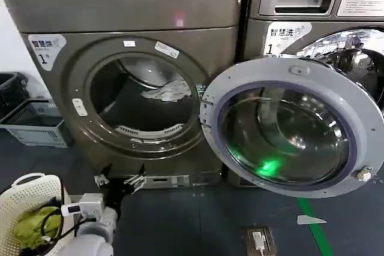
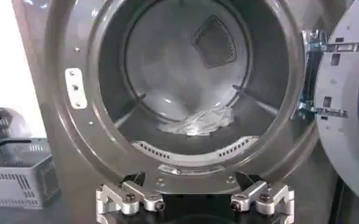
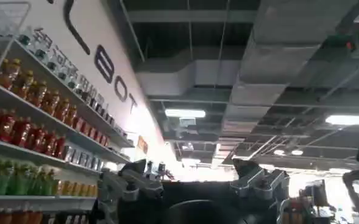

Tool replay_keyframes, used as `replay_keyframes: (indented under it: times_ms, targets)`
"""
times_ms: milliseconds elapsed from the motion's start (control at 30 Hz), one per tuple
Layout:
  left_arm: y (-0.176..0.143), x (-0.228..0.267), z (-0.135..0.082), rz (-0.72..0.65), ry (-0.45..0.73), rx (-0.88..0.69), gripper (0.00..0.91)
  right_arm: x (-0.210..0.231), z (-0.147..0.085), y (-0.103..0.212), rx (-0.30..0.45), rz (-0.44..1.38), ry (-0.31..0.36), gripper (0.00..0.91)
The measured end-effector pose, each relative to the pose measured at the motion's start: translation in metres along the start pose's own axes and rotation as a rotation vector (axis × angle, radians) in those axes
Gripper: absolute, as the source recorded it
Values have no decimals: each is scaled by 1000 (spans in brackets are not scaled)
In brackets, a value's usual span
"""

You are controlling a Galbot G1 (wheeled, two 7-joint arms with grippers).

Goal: Grasp the clothes from the dryer.

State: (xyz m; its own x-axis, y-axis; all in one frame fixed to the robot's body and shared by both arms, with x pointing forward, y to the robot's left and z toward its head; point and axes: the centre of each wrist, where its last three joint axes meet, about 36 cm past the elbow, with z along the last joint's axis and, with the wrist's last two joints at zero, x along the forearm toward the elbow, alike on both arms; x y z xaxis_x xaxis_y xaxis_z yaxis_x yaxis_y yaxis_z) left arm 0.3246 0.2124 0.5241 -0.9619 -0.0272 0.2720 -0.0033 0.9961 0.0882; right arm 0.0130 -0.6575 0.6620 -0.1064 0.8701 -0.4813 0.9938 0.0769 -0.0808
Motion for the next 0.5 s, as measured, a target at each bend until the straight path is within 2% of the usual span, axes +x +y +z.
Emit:
replay_keyframes:
  times_ms: [500]
  targets:
    - [0,1,1,-4,4,3,907,-1,1,-2,-21,33,-2,907]
